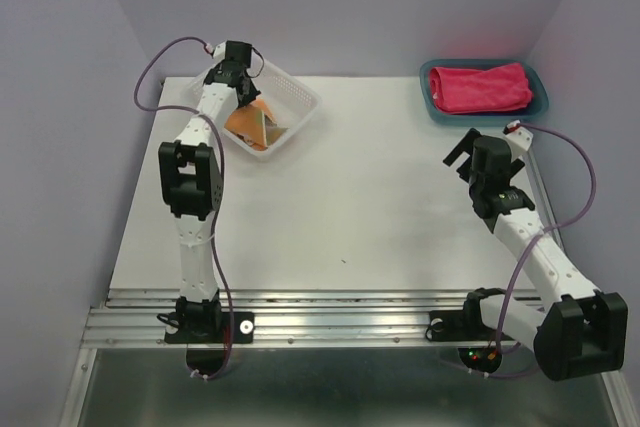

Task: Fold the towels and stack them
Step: Grab crumpled towel, then move the towel to the center of the board, then flatten out the crumpled towel

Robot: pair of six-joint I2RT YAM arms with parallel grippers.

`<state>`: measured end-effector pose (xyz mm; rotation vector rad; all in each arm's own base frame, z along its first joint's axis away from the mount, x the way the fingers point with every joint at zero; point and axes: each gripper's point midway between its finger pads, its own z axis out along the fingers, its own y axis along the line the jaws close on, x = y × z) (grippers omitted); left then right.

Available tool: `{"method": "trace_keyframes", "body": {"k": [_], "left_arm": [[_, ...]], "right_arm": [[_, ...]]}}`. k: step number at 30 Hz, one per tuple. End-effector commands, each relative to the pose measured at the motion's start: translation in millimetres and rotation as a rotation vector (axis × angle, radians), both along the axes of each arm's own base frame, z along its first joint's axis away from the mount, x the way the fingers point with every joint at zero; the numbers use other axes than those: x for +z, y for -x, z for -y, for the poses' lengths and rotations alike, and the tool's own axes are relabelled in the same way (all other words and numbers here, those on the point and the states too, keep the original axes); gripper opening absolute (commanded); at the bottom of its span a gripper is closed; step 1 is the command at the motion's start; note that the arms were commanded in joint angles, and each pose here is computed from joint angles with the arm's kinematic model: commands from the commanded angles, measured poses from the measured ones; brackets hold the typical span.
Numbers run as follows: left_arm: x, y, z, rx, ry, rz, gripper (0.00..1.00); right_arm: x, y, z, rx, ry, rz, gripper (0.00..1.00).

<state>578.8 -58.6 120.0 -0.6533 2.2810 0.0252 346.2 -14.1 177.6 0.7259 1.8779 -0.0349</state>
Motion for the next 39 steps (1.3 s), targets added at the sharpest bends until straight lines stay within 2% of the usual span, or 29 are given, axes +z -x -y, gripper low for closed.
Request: {"method": "trace_keyframes", "body": {"k": [1, 3, 4, 5, 6, 7, 8, 9, 10, 11, 12, 14, 16, 19, 20, 21, 22, 23, 24, 25, 26, 29, 36, 37, 39], "left_arm": [[182.3, 17.2, 40.9, -0.195, 0.084, 0.393, 0.00], [225.9, 33.8, 73.7, -0.298, 0.111, 0.500, 0.00], [264.2, 54.4, 83.8, -0.334, 0.116, 0.579, 0.00], [278.5, 64.9, 96.3, -0.380, 0.097, 0.623, 0.00], [292.2, 84.1, 125.8, -0.449, 0.103, 0.656, 0.00], [323.7, 109.0, 132.8, -0.492, 0.097, 0.727, 0.00], [322.6, 121.6, 145.1, -0.535, 0.104, 0.733, 0.00], [353.7, 148.7, 157.6, -0.606, 0.144, 0.820, 0.00], [362.0, 166.3, 173.9, -0.666, 0.175, 0.851, 0.00], [352.6, 179.5, 188.3, -0.742, 0.215, 0.842, 0.00], [376.3, 205.2, 198.4, -0.834, 0.278, 0.917, 0.00], [373.7, 234.5, 222.8, -0.980, 0.361, 0.917, 0.00], [379.1, 256.9, 237.3, -1.053, 0.409, 0.935, 0.00], [340.4, 265.4, 248.3, -1.086, 0.468, 0.843, 0.00], [298.8, 259.4, 248.3, -1.053, 0.464, 0.751, 0.00], [282.3, 245.9, 233.7, -0.927, 0.431, 0.734, 0.06], [259.0, 238.3, 226.1, -0.841, 0.433, 0.691, 0.31], [203.1, 225.4, 208.8, -0.715, 0.368, 0.593, 0.47], [174.6, 221.1, 198.7, -0.650, 0.331, 0.534, 0.76], [147.7, 220.4, 190.1, -0.587, 0.315, 0.465, 0.84], [115.4, 220.2, 175.6, -0.515, 0.261, 0.390, 0.87], [58.9, 238.0, 162.0, -0.490, 0.212, 0.231, 0.91], [48.2, 291.0, 152.6, -0.526, 0.309, 0.250, 0.95], [42.9, 299.7, 151.7, -0.524, 0.327, 0.238, 0.99], [9.3, 325.9, 144.1, -0.521, 0.343, 0.163, 0.99]], "right_arm": [[30.4, -1.1, 0.0, -0.005, -0.018, 0.107, 1.00], [34.1, 0.4, -1.8, 0.009, -0.025, 0.125, 1.00], [39.5, 1.6, -4.9, 0.027, -0.031, 0.143, 1.00], [41.6, 2.6, -6.5, 0.037, -0.035, 0.148, 1.00], [43.7, 3.7, -8.0, 0.046, -0.040, 0.153, 1.00], [48.5, 6.2, -9.8, 0.056, -0.047, 0.167, 1.00], [49.6, 7.8, -10.4, 0.061, -0.050, 0.170, 1.00], [49.3, 9.8, -9.9, 0.061, -0.050, 0.170, 1.00], [50.7, 12.1, -9.6, 0.060, -0.052, 0.173, 1.00], [52.6, 16.5, -8.8, 0.056, -0.053, 0.176, 1.00], [53.5, 19.6, -7.5, 0.050, -0.053, 0.177, 1.00], [57.1, 27.2, -5.9, 0.043, -0.057, 0.185, 1.00], [56.5, 33.2, -4.4, 0.037, -0.059, 0.180, 1.00], [61.0, 44.5, -0.7, 0.024, -0.058, 0.197, 1.00], [61.7, 47.0, 0.3, 0.019, -0.059, 0.198, 1.00], [65.6, 50.9, 1.5, 0.015, -0.060, 0.208, 1.00], [63.3, 54.1, 2.0, 0.015, -0.057, 0.192, 1.00], [66.6, 55.0, 1.0, 0.022, -0.058, 0.194, 1.00], [67.6, 55.9, -1.0, 0.033, -0.061, 0.190, 1.00], [63.6, 57.5, -4.4, 0.052, -0.067, 0.165, 1.00], [61.6, 56.3, -10.5, 0.086, -0.076, 0.149, 1.00], [40.9, 48.7, -37.3, 0.212, -0.128, 0.073, 1.00], [0.3, 56.8, -86.5, 0.291, -0.086, -0.098, 1.00], [-5.3, 60.2, -92.2, 0.302, -0.084, -0.117, 1.00], [-21.2, 74.3, -111.4, 0.355, -0.082, -0.189, 1.00]]}}
